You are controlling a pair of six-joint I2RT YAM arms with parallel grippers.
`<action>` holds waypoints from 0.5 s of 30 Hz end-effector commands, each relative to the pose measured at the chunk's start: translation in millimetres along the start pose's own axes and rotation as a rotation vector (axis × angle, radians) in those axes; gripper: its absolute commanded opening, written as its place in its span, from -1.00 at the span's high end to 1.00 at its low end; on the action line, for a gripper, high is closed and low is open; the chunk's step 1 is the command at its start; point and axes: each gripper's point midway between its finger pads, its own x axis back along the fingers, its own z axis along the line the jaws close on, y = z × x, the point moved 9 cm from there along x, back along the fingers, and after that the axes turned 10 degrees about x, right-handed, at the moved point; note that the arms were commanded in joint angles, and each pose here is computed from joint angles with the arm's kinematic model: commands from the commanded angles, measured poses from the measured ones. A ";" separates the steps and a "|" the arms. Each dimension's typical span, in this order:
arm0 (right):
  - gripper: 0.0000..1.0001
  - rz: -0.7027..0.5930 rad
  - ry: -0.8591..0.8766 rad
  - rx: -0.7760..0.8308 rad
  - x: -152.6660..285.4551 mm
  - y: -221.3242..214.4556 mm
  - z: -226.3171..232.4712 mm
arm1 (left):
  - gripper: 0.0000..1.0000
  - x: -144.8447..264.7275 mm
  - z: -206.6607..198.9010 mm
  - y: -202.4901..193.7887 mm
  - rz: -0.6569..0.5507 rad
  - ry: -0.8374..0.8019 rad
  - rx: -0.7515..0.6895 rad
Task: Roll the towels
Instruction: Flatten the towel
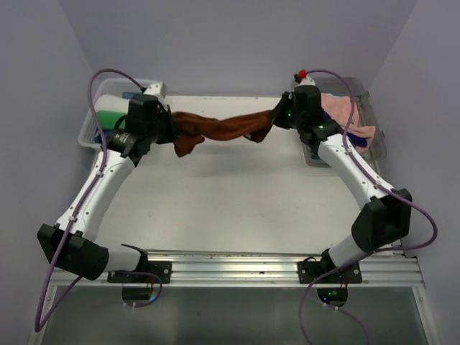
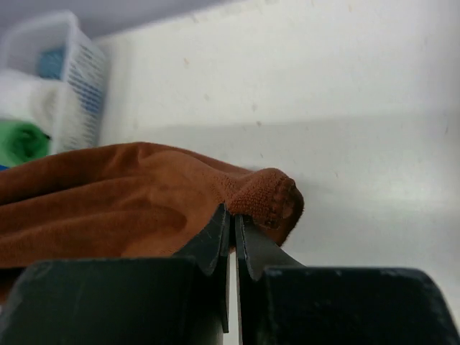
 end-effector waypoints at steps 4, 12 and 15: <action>1.00 -0.335 0.022 0.027 103.9 77.3 18.9 | 1.00 65.5 -1.2 71.7 -0.261 0.001 -0.055; 1.00 -0.171 0.023 0.013 137.0 -4.1 -6.3 | -0.02 55.3 8.0 58.9 -0.199 -0.001 -0.039; 1.00 -0.003 -0.044 -0.061 116.9 -69.5 -26.1 | -0.54 14.3 11.5 54.4 -0.097 0.025 -0.020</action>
